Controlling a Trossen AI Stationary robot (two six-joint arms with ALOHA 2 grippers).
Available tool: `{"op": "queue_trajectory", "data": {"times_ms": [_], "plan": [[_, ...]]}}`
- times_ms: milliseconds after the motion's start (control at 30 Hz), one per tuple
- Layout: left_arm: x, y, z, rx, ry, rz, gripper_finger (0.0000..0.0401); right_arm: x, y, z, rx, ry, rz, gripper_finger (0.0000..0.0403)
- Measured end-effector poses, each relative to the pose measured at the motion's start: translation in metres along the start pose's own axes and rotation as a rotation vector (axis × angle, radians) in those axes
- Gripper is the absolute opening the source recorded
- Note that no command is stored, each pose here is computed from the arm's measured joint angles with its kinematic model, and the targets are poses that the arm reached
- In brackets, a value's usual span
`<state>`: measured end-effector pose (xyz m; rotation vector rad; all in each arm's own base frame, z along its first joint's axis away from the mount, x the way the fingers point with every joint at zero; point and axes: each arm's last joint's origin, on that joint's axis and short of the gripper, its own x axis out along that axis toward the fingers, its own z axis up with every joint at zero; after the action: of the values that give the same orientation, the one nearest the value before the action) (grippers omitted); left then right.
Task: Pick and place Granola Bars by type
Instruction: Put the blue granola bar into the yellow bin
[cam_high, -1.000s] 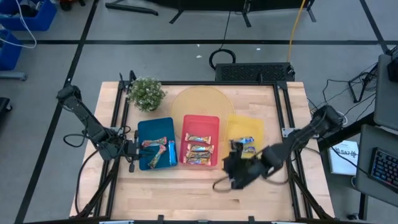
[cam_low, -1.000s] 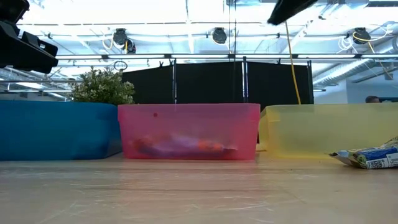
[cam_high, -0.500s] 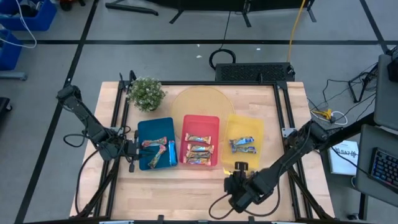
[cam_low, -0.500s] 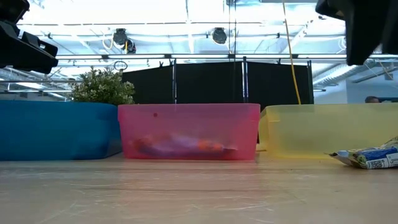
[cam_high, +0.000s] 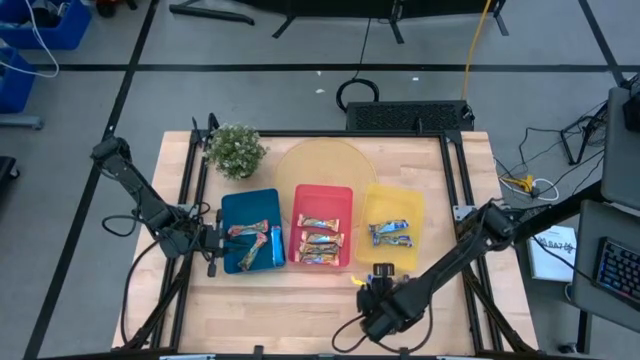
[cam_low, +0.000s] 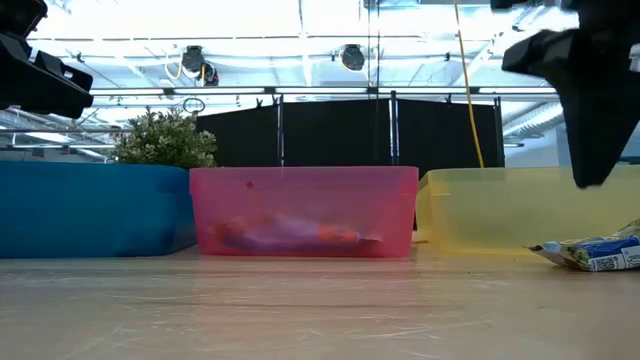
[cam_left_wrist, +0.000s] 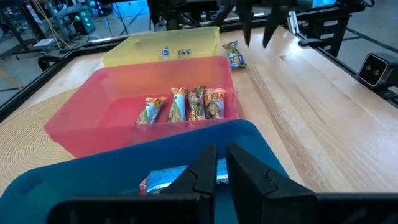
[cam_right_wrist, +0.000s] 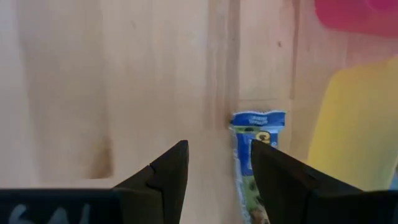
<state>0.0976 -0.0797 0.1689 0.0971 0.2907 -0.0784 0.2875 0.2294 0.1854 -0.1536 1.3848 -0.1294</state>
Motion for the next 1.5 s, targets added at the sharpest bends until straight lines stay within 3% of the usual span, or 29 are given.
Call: {"op": "queue_trajectory", "data": {"times_ms": [833, 1133, 1267, 1500], "plan": [[0.0, 0.0, -0.001, -0.013, 0.005, 0.0, 0.0044, 0.025, -0.011, -0.018, -0.01, 0.134, -0.108, 0.0167], [0.0, 0.0, -0.001, -0.013, 0.005, 0.0, 0.0044, 0.037, -0.012, -0.027, 0.012, 0.185, -0.084, 0.0167], [0.0, 0.0, -0.001, -0.013, 0.005, 0.0, 0.0044, 0.043, -0.01, -0.028, 0.029, 0.185, -0.018, 0.0165], [0.0, 0.0, -0.001, -0.014, 0.005, 0.0, 0.0044, 0.045, -0.007, -0.026, 0.073, 0.167, 0.027, 0.0128]]}}
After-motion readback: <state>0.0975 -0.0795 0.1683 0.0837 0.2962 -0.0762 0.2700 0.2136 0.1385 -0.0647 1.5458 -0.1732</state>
